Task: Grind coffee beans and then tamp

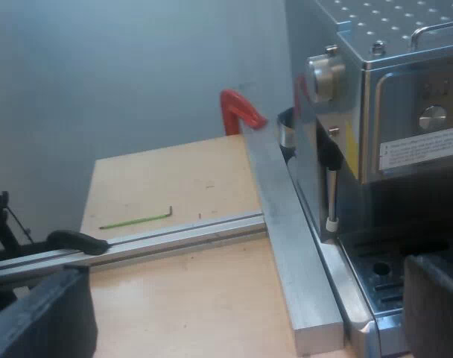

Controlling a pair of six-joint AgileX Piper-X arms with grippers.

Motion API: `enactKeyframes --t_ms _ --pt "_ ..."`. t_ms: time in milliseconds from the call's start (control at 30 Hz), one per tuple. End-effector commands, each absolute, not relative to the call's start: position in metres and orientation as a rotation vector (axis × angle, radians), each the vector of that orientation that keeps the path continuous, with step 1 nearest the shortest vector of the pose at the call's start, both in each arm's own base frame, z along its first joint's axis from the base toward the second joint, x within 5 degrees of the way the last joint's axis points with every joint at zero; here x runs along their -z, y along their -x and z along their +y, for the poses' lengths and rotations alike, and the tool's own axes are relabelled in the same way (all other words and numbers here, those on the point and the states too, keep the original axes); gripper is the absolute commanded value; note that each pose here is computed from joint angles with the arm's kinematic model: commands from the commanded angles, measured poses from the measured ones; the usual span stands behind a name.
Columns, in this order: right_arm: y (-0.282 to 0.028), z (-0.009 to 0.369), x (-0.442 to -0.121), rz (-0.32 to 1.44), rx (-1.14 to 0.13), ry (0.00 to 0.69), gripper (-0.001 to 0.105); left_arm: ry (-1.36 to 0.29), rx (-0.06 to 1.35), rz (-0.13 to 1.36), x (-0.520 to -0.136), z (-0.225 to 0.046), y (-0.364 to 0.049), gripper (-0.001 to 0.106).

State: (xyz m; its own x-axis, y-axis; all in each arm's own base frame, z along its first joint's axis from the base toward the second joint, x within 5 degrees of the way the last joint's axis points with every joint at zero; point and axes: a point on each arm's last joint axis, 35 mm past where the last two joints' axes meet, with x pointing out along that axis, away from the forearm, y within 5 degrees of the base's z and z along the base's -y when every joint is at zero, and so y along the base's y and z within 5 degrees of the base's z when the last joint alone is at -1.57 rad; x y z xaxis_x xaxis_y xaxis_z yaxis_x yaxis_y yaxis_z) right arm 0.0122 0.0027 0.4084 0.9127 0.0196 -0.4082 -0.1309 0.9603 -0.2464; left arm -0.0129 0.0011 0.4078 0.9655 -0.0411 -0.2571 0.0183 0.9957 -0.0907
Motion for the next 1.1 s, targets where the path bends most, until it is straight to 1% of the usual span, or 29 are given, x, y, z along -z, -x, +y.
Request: enactKeyframes --t_ms 33,100,133,200,333,400,500,567,667,767,933,1100 --pt "0.007 0.005 -0.409 0.360 -0.071 0.244 0.069 0.104 0.013 0.223 -0.406 0.003 0.030 0.085" --pt "0.019 0.006 -0.406 0.347 -0.066 0.226 0.069 0.105 0.014 0.213 -0.400 0.003 0.044 0.085" --pt "0.020 0.006 -0.406 0.346 -0.066 0.225 0.069 0.105 0.014 0.207 -0.397 0.004 0.050 0.085" --pt "0.040 0.008 -0.401 0.310 -0.062 0.237 0.069 0.105 0.014 0.208 -0.390 0.004 0.063 0.085" --pt "0.056 0.010 -0.395 0.257 -0.055 0.243 0.069 0.102 0.011 0.264 -0.384 0.005 0.066 0.085" --pt "0.064 0.010 -0.387 0.235 -0.052 0.246 0.069 0.101 0.009 0.296 -0.380 0.005 0.067 0.085" --pt "0.053 0.010 -0.373 0.296 -0.063 0.236 0.069 0.099 0.007 0.332 -0.376 0.005 0.068 0.085" --pt "0.055 0.010 -0.369 0.332 -0.074 0.236 0.069 0.098 0.006 0.359 -0.374 0.005 0.070 0.085" --pt "0.049 0.012 -0.368 0.302 -0.152 0.238 0.069 0.096 -0.004 0.403 -0.371 0.005 0.075 0.085" --pt "0.045 0.012 -0.370 0.267 -0.167 0.240 0.069 0.095 -0.006 0.411 -0.370 0.005 0.075 0.085" --pt "0.039 0.012 -0.370 0.235 -0.168 0.245 0.069 0.097 -0.006 0.372 -0.374 0.005 0.073 0.085" --pt "0.023 0.010 -0.363 0.214 -0.170 0.248 0.069 0.102 0.000 0.269 -0.381 0.004 0.062 0.085"
